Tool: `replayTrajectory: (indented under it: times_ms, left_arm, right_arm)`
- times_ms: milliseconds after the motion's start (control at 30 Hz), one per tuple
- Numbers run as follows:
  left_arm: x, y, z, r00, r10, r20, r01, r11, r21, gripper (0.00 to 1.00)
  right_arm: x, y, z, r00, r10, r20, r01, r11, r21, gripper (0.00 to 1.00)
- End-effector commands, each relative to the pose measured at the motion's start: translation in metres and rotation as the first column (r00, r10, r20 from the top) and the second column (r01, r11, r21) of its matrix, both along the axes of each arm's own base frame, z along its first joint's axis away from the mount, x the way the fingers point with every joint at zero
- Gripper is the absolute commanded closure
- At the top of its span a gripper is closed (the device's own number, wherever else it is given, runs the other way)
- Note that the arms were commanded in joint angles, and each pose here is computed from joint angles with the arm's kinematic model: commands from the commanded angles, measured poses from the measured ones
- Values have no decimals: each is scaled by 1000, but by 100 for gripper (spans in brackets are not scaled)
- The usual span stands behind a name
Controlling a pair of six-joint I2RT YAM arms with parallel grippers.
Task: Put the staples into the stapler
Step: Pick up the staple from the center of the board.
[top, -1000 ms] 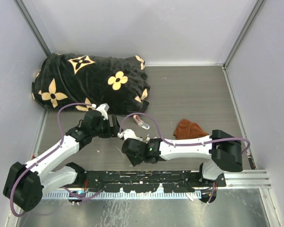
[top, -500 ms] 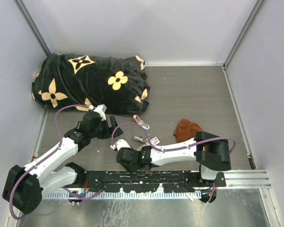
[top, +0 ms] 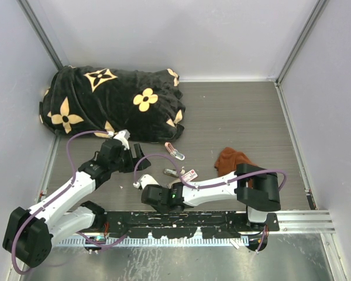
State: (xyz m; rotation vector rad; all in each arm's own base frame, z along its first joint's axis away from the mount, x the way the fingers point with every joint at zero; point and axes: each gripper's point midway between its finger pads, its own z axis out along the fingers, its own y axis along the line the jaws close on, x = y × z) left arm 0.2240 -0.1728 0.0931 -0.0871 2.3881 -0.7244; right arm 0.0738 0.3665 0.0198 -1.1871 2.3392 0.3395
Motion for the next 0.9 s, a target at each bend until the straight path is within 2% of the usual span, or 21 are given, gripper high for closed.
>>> replayTrajectory:
  times_ms: [0, 133, 233, 333, 467, 600, 700, 800, 867]
  left_arm:
    - [5, 2, 11, 999, 20, 43, -19, 1000, -23, 20]
    - [5, 3, 11, 998, 25, 51, -24, 999, -23, 20]
    - [4, 4, 13, 998, 30, 63, -28, 999, -31, 20]
    - [4, 5, 20, 995, 39, 86, -35, 998, -51, 20]
    - [4, 6, 34, 990, 53, 131, -42, 996, -83, 20]
    - [2, 6, 53, 980, 60, 190, -35, 990, -134, 20]
    - [-4, -5, 78, 964, 39, 263, 26, 971, -237, 18]
    - [-17, -23, 104, 946, -14, 324, 140, 919, -368, 17]
    - [-27, -32, 120, 932, -48, 360, 212, 877, -431, 16]
  right_arm:
    - [7, 15, 10, 999, 6, 52, -8, 999, 37, 63]
    - [10, 13, 9, 998, -6, 64, 4, 999, 32, 74]
    - [14, 13, 11, 997, -48, 53, 45, 997, 56, 77]
    - [27, 13, 23, 994, -107, 27, 103, 988, 116, 78]
    - [57, 10, 49, 981, -187, -52, 194, 947, 257, 78]
    - [93, 5, 78, 959, -246, -141, 283, 861, 422, 79]
    - [119, 2, 105, 945, -268, -186, 326, 776, 539, 79]
    - [139, 2, 138, 937, -257, -239, 350, 667, 658, 79]
    - [150, 1, 165, 935, -225, -276, 356, 571, 740, 79]
